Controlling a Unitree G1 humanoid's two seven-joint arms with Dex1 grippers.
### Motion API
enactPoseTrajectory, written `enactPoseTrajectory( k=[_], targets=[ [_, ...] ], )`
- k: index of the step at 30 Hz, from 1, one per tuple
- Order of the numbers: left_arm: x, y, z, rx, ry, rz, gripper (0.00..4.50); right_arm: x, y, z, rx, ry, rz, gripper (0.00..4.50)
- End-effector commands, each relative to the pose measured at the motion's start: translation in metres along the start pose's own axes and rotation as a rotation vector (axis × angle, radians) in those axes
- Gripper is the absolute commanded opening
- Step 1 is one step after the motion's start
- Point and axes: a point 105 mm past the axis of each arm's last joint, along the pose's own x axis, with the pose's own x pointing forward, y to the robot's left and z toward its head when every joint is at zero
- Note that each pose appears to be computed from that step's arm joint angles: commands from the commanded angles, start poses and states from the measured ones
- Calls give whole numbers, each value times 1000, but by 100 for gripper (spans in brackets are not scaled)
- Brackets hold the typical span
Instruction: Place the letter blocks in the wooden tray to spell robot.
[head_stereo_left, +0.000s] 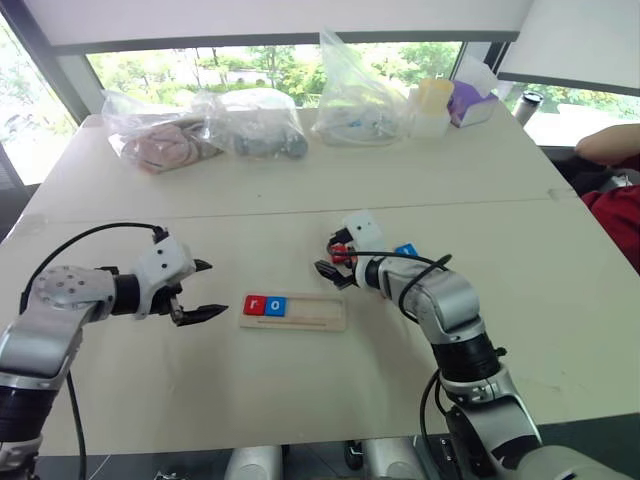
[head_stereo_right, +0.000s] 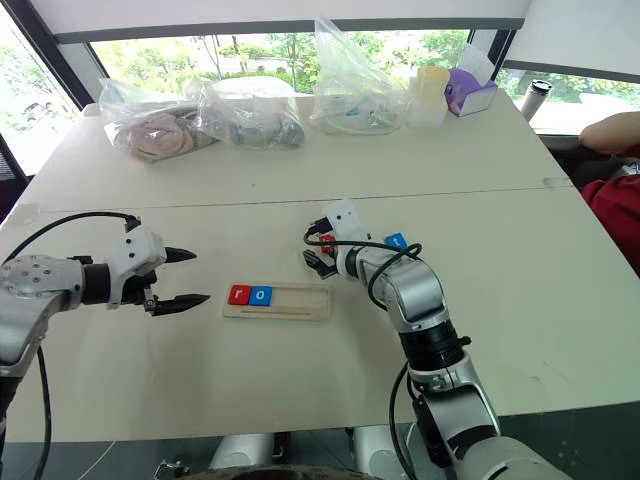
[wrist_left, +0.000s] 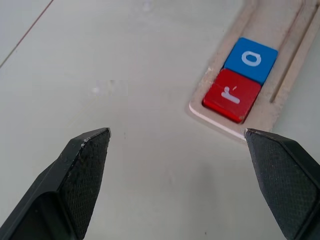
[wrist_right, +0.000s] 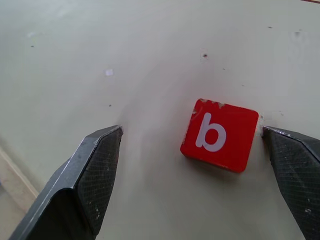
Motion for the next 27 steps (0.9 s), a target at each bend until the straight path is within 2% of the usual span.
enactPoseTrajectory(
  k=[1,5,11,14,16,19,21,24,27],
  targets=[
    [3,1,9,23,-25,14,450,0,1,-3,-39,-3,-61,306],
    [8,2,9,36,-26,13,450,2,-1,3,-37,-18,-95,110],
    [20,2,15,52,-52,-12,450,-7,-14,24,-18,-106,-155,111],
    [23,-1,28,61,-95,-46,450,-43,-34,39,-5,-174,-209,111],
    [25,-4,35,65,-120,-72,450,-65,-46,38,1,-180,-261,111],
    [28,-11,43,80,-135,-116,450,-105,-68,17,71,-137,-415,111],
    [31,-13,44,87,-134,-130,450,-120,-69,-4,170,-96,-477,111],
    [36,-12,45,84,-141,-148,450,-126,-55,-39,287,-41,-504,111],
    [43,-12,45,95,-140,-168,450,-122,-41,-53,335,-7,-470,111]
  ],
)
